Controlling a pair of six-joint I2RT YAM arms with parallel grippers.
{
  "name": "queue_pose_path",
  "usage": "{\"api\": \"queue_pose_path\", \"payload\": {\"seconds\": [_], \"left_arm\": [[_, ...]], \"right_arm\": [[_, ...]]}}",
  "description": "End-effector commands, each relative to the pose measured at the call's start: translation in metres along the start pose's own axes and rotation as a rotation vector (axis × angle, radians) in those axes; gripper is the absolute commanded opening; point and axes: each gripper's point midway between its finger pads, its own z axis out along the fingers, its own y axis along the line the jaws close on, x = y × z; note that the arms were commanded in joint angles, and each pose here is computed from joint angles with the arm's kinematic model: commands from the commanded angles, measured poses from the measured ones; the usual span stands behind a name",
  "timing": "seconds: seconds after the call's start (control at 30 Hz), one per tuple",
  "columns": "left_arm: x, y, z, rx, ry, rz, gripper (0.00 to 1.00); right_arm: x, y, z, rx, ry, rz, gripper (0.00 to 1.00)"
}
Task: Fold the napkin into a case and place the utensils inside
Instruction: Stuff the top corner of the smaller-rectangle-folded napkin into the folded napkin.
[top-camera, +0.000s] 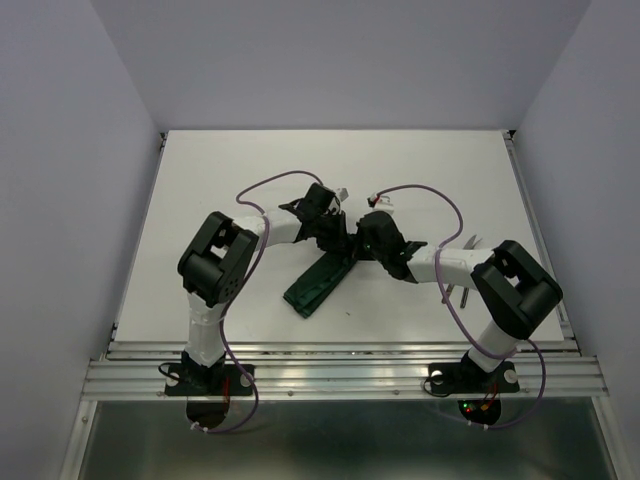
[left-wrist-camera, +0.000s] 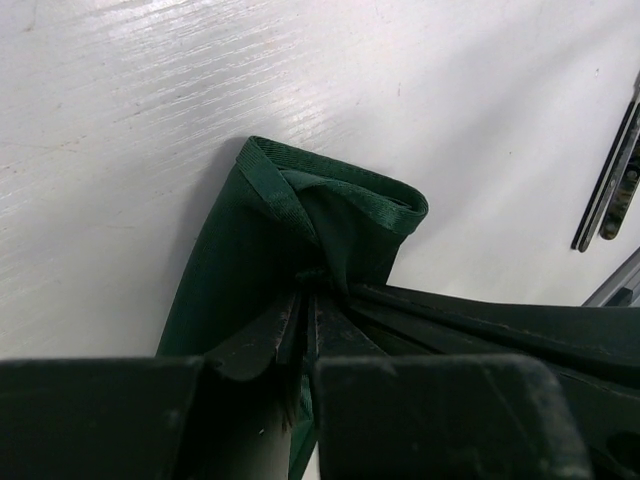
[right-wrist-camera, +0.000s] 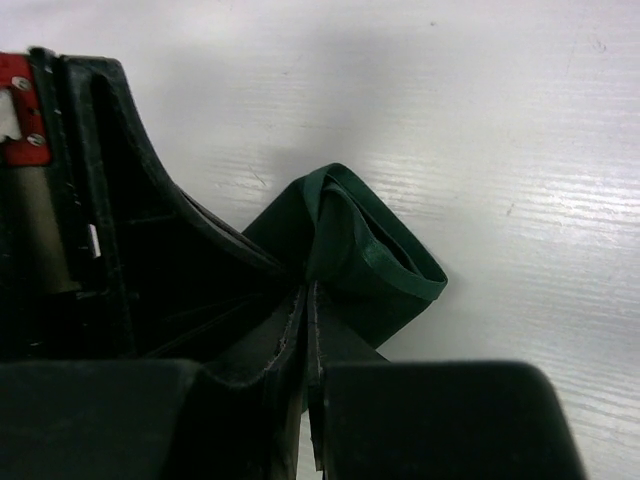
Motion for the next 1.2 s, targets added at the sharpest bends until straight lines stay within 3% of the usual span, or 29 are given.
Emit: {"api": "queue_pose_path", "payload": {"seconds": [0.0,0.1,0.7,0.77,0.8,0.9,1.17], "left_arm": [[-0.008,-0.03,-0.022,0.063,-0.024,0.071,0.21],[-0.008,-0.032,-0.027,0.061,-0.027,0.081,0.29],[-0.002,-0.035,-0.047,0.068,-0.032,0.131,0.39],[-0.003,-0.037,-0.052,0.07,-0.041,0.14,0.26],[-0.004,-0.037,-0.053,0.072,-0.047,0.144,0.26],[-0.006,-0.034,-0.057,0.069,-0.058,0.142,0.02],[-0.009,-0.013,-0.049,0.039,-0.075,0.07,0.0]], "right_arm": [[-0.011,0.009,-0.006,-0.028,-0.05,0.019,0.08],[-0.012,0.009,-0.006,-0.027,-0.051,0.022,0.08],[-0.014,0.008,-0.009,-0.022,-0.062,0.026,0.08],[-0.014,0.007,-0.009,-0.02,-0.062,0.024,0.08],[-0.014,0.007,-0.009,-0.02,-0.062,0.024,0.08],[-0.014,0.008,-0.009,-0.022,-0.06,0.024,0.08],[-0.014,0.008,-0.009,-0.024,-0.057,0.02,0.08]]}}
